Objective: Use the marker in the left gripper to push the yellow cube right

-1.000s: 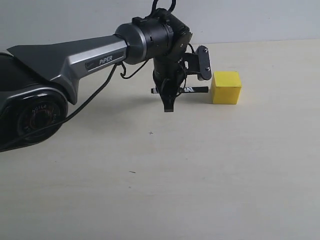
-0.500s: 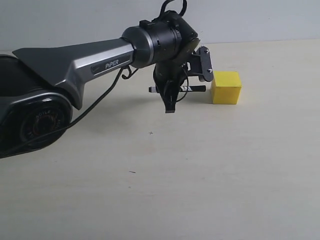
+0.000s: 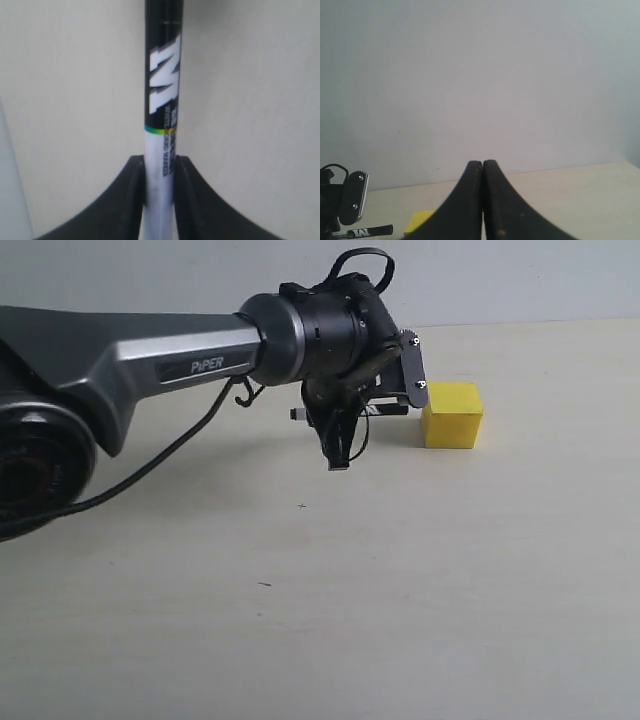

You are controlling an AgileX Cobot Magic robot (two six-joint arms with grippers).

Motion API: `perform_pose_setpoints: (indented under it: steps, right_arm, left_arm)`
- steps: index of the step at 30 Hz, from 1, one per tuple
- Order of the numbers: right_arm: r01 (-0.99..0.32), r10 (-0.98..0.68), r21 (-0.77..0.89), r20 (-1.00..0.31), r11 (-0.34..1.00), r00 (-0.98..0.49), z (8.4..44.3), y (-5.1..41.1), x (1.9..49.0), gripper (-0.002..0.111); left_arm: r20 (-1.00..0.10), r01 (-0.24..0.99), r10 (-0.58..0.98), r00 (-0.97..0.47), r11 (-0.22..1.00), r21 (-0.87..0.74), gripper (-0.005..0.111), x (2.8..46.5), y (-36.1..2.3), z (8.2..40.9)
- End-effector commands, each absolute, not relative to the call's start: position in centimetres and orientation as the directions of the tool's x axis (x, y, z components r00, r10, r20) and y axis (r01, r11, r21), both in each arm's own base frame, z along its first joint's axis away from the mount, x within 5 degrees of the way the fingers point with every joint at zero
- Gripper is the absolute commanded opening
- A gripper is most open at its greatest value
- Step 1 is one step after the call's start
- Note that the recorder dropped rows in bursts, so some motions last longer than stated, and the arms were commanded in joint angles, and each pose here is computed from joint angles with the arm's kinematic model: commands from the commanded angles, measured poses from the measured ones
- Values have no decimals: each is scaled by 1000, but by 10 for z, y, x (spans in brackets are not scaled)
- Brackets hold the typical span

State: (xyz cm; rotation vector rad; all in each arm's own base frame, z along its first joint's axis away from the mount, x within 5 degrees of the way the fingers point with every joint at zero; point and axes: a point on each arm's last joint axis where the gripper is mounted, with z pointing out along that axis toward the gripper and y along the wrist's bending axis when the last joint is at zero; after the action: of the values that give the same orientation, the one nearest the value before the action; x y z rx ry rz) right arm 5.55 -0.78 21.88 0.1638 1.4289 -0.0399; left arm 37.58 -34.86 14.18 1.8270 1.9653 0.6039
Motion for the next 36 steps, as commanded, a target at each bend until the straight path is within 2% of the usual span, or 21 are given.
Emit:
perform_pose_setpoints:
  steps: [1,6,15,19,23,26,31,36]
  right_arm:
    - [130,61,79,-988,988,144,218,-8,55,0]
    - [130,62,81,-988,988,144,218,-8,55,0]
    - [130,58,77,-988,989,144,218,-8,55,0]
    - [130,58,77,-988,989,144,218,-8,55,0]
    - [130,60,79,-988,988,144,218,-8,55,0]
    - [130,63,82,-988,988,144,218,-8,55,0]
    - [130,58,77,-988,989,144,218,-8,55,0]
    - [130,58,77,-988,989,144,218,-8,55,0]
  left_arm:
    - [-53,700,998,-23,54,712,0,372,-343,150]
    - [-16,703,999,30,-10,711,0,366,-345,133]
    - [-14,672,993,117,-69,737,0,359,-359,135]
    - [-30,676,996,84,-35,736,0,359,-358,135]
    - [-119,678,993,8,82,730,0,371,-349,135]
    - [-36,663,998,54,-9,749,0,374,-344,125]
    - [24,672,996,81,-73,737,0,371,-347,98]
    - [-1,634,999,49,-30,773,0,374,-349,89]
